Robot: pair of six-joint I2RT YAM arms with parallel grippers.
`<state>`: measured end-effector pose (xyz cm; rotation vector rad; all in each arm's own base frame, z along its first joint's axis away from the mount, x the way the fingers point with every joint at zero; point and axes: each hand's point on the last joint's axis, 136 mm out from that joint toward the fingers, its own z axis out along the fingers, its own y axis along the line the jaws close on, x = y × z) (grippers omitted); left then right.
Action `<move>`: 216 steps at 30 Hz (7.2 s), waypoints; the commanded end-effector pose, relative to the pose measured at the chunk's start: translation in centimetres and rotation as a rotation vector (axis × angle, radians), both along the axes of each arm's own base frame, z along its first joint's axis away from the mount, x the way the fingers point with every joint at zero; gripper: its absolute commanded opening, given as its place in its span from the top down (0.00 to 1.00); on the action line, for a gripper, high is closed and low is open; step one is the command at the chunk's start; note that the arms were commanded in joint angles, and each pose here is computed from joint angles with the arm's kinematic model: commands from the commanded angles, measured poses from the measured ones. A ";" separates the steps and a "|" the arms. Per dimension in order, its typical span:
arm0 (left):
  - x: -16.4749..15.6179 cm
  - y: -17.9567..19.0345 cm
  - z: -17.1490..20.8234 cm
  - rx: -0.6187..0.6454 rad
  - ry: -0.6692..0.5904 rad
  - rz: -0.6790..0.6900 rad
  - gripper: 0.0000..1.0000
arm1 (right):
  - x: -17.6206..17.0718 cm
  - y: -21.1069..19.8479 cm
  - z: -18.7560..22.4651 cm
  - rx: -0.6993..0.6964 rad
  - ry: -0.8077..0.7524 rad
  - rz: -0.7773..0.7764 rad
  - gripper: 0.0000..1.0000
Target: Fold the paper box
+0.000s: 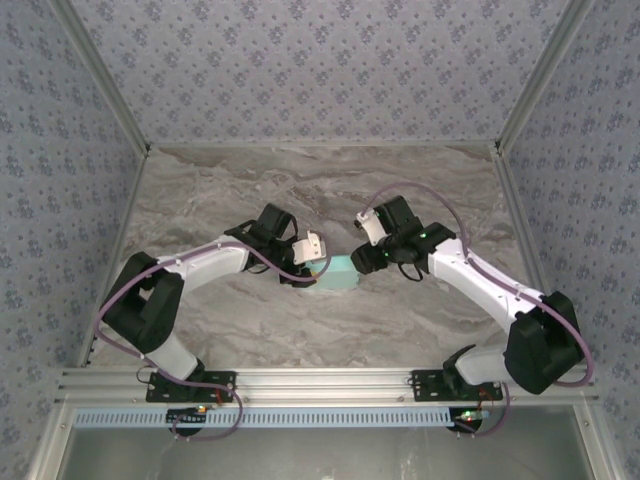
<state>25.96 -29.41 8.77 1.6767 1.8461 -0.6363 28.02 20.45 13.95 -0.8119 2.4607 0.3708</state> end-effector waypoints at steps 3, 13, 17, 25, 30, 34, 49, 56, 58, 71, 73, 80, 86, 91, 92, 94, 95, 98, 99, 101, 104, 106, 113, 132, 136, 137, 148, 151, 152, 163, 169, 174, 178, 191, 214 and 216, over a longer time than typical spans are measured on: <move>-0.3 -0.3 0.2 -0.016 0.021 -0.030 0.47 | 0.0 0.0 -0.2 -0.038 -0.024 0.037 0.43; -0.2 -0.3 0.2 -0.013 0.020 -0.034 0.47 | -0.6 1.6 -0.2 -0.015 -0.064 0.143 0.44; -0.2 -0.3 0.2 -0.016 0.016 -0.039 0.47 | -0.3 1.1 -0.3 -0.048 -0.088 0.130 0.50; 0.0 -0.4 0.2 -0.019 0.019 -0.037 0.47 | 1.1 0.3 -0.4 -0.084 -0.126 0.042 0.70; 0.2 -0.4 0.3 -0.023 0.007 -0.026 0.47 | 1.3 0.6 0.7 -0.057 -0.112 -0.068 0.81; 0.7 -0.5 0.7 -0.039 -0.010 0.001 0.41 | 1.0 0.8 0.6 -0.058 -0.089 -0.163 0.84; 1.1 -0.8 3.3 -0.162 -0.043 0.105 0.30 | 0.7 1.4 -0.1 -0.044 -0.007 -0.416 0.87; 2.6 0.9 7.3 -0.307 -0.091 0.367 0.24 | 0.4 1.5 -0.8 -0.101 -0.004 -0.430 0.87; 3.4 2.4 9.0 -0.360 -0.101 0.516 0.15 | 0.3 1.7 -0.9 -0.108 -0.003 -0.429 0.87; 4.1 8.4 9.6 -0.358 0.039 0.997 0.22 | 0.4 2.4 -0.8 -0.148 -0.002 -0.437 0.86; 4.3 8.1 9.2 -0.338 0.010 0.962 0.22 | 0.4 2.5 -0.9 -0.151 0.000 -0.435 0.86; 4.1 6.1 7.1 -0.223 0.016 0.794 0.32 | 0.1 2.1 -1.2 -0.180 0.013 -0.423 0.86; 4.2 5.1 7.0 -0.246 0.037 0.765 0.52 | 0.7 2.9 -0.2 -0.145 0.010 -0.421 0.86; 4.8 4.7 8.0 -0.264 0.023 0.756 0.60 | 0.7 3.1 -0.2 -0.148 0.012 -0.418 0.86; 4.9 4.6 8.2 -0.262 0.019 0.754 0.62 | 0.8 3.1 -0.2 -0.151 0.012 -0.418 0.86; 5.0 4.6 8.0 -0.245 0.021 0.751 0.65 | 0.8 3.1 -0.2 -0.150 0.012 -0.419 0.86; 5.1 4.6 7.8 -0.232 0.023 0.749 0.66 | 0.8 3.1 -0.1 -0.150 0.011 -0.419 0.86; 5.2 4.6 7.0 -0.201 0.035 0.753 0.66 | 0.8 3.1 -0.2 -0.151 0.012 -0.417 0.86; 5.3 4.7 6.9 -0.195 0.035 0.761 0.66 | 0.8 3.1 -0.2 -0.152 0.012 -0.416 0.86; 5.3 5.0 6.8 -0.183 0.022 0.767 0.58 | 0.7 3.1 -0.2 -0.156 0.012 -0.414 0.86; 5.2 6.0 7.0 -0.150 -0.027 0.763 0.39 | 0.7 3.1 0.0 -0.155 0.011 -0.409 0.86; 5.2 6.9 7.2 -0.141 -0.057 0.764 0.38 | 0.8 3.0 0.0 -0.158 0.011 -0.409 0.86; 4.5 7.0 6.8 -0.174 -0.087 0.672 0.55 | 0.7 3.1 0.2 -0.153 0.015 -0.405 0.86; 4.7 3.5 5.8 -0.221 0.077 0.573 0.93 | 0.8 4.3 0.4 -0.108 0.035 -0.415 0.86; 4.6 3.0 6.3 -0.259 0.126 0.593 0.99 | 0.8 4.5 0.4 -0.101 0.038 -0.418 0.87; 4.5 2.8 6.4 -0.271 0.143 0.586 1.00 | 0.9 4.5 0.4 -0.100 0.039 -0.424 0.87; 4.2 1.8 6.9 -0.343 0.234 0.668 1.00 | 1.1 5.1 1.6 -0.037 0.069 -0.488 0.78; 4.1 1.5 6.5 -0.337 0.255 0.687 1.00 | 1.3 5.3 1.6 -0.034 0.070 -0.488 0.79; 4.0 1.4 6.4 -0.337 0.261 0.693 1.00 | 1.3 5.3 1.4 -0.039 0.072 -0.489 0.79; 4.3 1.3 6.4 -0.306 0.349 0.762 1.00 | 1.3 5.2 0.4 -0.065 0.078 -0.490 0.80; 4.1 0.7 6.2 -0.311 0.412 0.782 1.00 | 1.4 5.1 0.2 -0.074 0.076 -0.494 0.80; 4.3 0.8 5.9 -0.302 0.431 0.812 1.00 | 1.5 5.0 0.4 -0.080 0.067 -0.497 0.80; 4.1 0.6 5.4 -0.290 0.486 0.833 1.00 | 1.4 5.0 0.3 -0.083 0.067 -0.497 0.79; 4.1 1.0 5.5 -0.286 0.523 0.901 1.00 | 1.5 4.7 0.2 -0.105 0.051 -0.504 0.75; 3.5 3.3 2.8 -0.131 0.391 0.993 1.00 | 1.2 3.5 1.6 -0.092 0.067 -0.569 0.68; 3.6 3.5 2.9 -0.133 0.382 1.001 1.00 | 1.0 3.2 1.4 -0.106 0.071 -0.571 0.68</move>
